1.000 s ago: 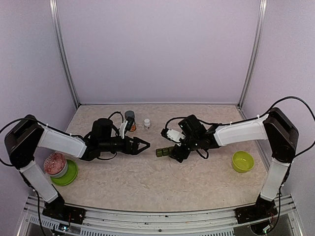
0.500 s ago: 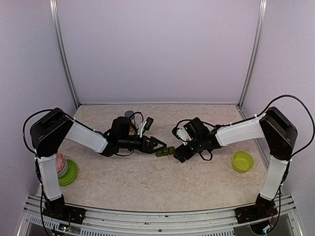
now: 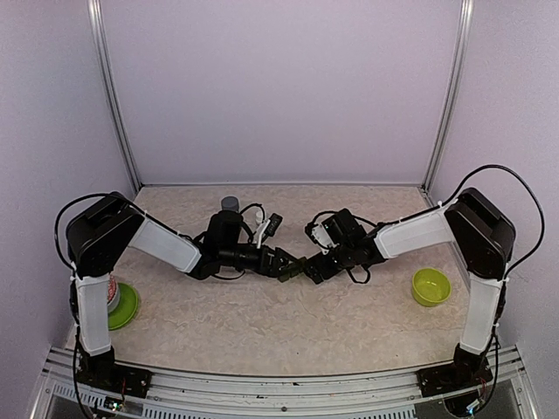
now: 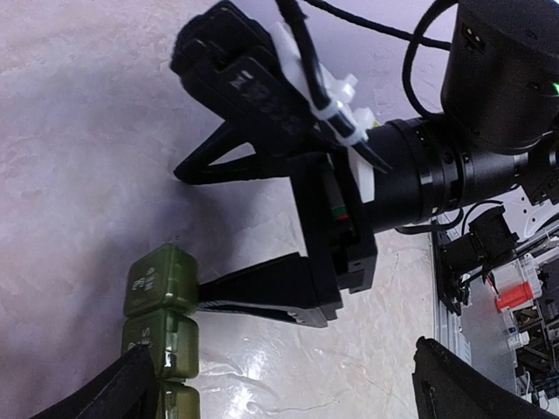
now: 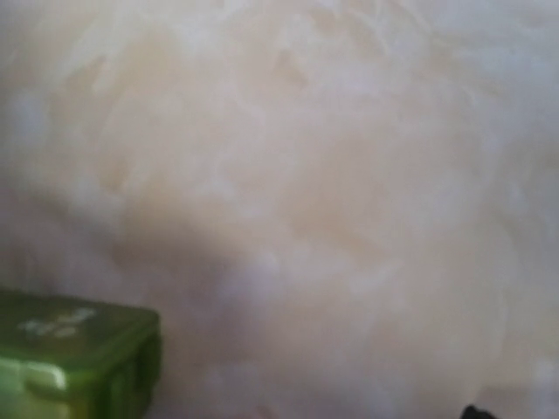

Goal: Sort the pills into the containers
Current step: Adjust the pill container at the center of the board.

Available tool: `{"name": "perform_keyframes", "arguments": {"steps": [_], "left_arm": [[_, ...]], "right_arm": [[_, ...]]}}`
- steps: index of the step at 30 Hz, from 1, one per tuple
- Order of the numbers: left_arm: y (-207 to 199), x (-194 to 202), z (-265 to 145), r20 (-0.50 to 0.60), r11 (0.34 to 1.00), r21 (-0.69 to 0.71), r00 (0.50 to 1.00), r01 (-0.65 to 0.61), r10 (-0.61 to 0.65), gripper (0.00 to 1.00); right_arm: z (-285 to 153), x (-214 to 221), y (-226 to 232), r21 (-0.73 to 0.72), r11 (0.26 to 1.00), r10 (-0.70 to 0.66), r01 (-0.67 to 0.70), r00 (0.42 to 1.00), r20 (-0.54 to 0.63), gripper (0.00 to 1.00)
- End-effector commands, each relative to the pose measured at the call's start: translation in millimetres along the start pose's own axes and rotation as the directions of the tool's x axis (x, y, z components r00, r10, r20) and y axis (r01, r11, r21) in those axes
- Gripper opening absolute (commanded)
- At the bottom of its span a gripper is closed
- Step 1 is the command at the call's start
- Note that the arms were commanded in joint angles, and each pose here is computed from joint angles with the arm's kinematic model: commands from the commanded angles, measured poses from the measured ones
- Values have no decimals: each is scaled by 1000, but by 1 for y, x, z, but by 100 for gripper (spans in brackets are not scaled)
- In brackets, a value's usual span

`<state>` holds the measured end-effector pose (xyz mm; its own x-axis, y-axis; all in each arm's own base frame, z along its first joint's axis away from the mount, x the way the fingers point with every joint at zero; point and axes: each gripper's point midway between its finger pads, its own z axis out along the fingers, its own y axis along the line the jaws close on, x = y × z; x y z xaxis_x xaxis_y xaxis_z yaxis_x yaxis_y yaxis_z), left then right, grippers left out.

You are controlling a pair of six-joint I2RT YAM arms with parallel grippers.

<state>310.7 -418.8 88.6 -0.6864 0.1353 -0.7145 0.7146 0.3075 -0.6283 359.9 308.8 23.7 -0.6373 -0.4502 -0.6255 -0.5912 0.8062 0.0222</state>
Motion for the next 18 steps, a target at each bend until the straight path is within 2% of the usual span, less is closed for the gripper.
{"name": "perform_keyframes", "arguments": {"steps": [1,11,18], "left_arm": [[-16,2,10,-18,998,57,1000,-13,14,99],[-29,21,30,-64,994,105,998,10,-3,99],[-28,12,28,-35,996,90,999,5,-2,99]], "right_arm": [[13,4,-1,-6,999,54,-54,998,-23,89],[16,-1,2,-30,996,89,-90,996,-11,89],[3,13,-24,21,989,148,-148,989,-21,89]]}}
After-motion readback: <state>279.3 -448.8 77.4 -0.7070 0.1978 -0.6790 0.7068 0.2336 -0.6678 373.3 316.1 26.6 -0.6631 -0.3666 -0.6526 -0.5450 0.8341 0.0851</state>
